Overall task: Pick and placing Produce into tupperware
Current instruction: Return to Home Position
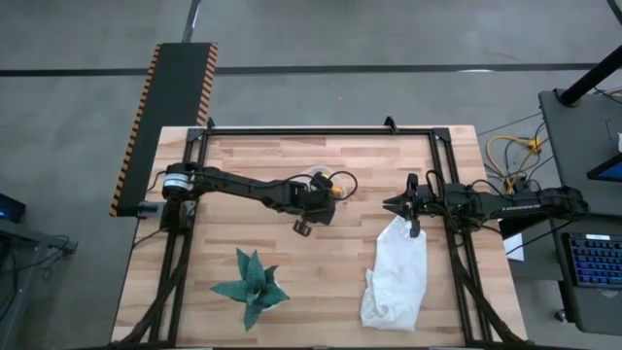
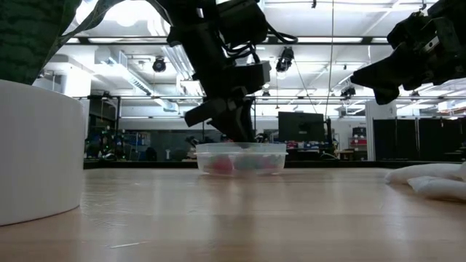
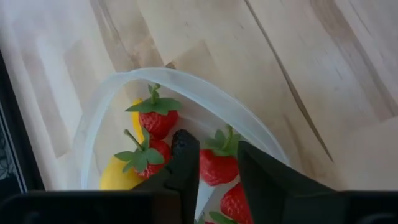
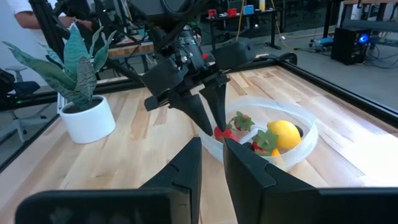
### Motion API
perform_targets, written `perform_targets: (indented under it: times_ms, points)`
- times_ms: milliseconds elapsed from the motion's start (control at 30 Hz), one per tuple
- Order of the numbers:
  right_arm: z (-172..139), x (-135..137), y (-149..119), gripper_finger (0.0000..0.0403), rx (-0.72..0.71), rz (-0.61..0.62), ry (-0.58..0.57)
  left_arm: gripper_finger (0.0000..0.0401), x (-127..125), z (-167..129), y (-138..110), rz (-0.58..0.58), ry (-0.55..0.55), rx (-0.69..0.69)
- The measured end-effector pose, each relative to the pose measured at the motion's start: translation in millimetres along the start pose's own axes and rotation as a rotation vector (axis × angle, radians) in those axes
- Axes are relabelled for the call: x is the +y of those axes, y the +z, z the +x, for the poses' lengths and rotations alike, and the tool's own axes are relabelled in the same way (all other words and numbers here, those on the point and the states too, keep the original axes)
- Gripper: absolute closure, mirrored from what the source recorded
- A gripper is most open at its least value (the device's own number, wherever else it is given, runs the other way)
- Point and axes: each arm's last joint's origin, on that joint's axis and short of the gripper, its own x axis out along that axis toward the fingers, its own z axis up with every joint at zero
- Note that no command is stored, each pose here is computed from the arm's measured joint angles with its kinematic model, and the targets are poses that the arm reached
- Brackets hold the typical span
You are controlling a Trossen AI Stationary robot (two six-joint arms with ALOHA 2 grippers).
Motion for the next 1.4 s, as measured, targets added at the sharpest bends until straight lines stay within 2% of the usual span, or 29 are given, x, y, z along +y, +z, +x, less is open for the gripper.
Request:
perform_targets:
  times_ms: [133,233,333,467,600,667,800,900,1033,1200,1300,1400]
  points:
    - [0.0,-0.1,0.0,0.0344,0.000,0.000,-0.001,0.0302,1.0,-7.7,7.1,-0.073,-0.031,-0.056]
    - [0.0,0.0,0.0,0.0344,0.000,0.000,-0.001,0.0301,3.0,-29.6,16.3,-0.147,-0.177,-0.238]
    - [0.0,0.0,0.0,0.0344,0.000,0.000,-0.001,0.0301,9.4,-60.4,23.0,-0.198,-0.252,-0.428]
    - [0.0,0.1,0.4,0.0344,-0.005,0.000,0.002,0.0301,22.5,-108.1,21.7,-0.196,-0.175,-0.545]
    - [0.0,0.3,0.5,0.0344,-0.005,0.010,0.006,0.0301,33.5,-162.1,10.3,-0.228,-0.111,-0.668]
    - [0.0,0.3,0.5,0.0344,-0.005,0.012,0.007,0.0301,34.9,-187.8,4.1,-0.243,-0.115,-0.746]
    - [0.0,0.3,0.5,0.0344,-0.005,0.010,0.007,0.0301,25.7,-234.5,-7.5,-0.232,-0.198,-0.993]
    - [0.0,0.3,0.5,0.0344,-0.005,0.010,0.007,0.0301,9.3,-257.3,-24.2,-0.223,-0.200,-1.067]
    - [0.0,0.3,0.5,0.0344,-0.005,0.013,0.007,0.0301,-24.6,-256.0,-48.9,-0.257,-0.185,-1.107]
    - [0.0,0.3,0.5,0.0344,-0.005,0.016,0.007,0.0301,-65.5,-224.2,-78.1,-0.331,-0.156,-1.217]
    - [0.0,0.3,0.5,0.0344,-0.005,0.016,0.007,0.0301,-72.8,-211.8,-94.3,-0.381,-0.065,-1.268]
    - [0.0,0.3,0.5,0.0344,-0.006,0.023,0.007,0.0301,-65.3,-210.6,-108.1,-0.401,0.069,-1.232]
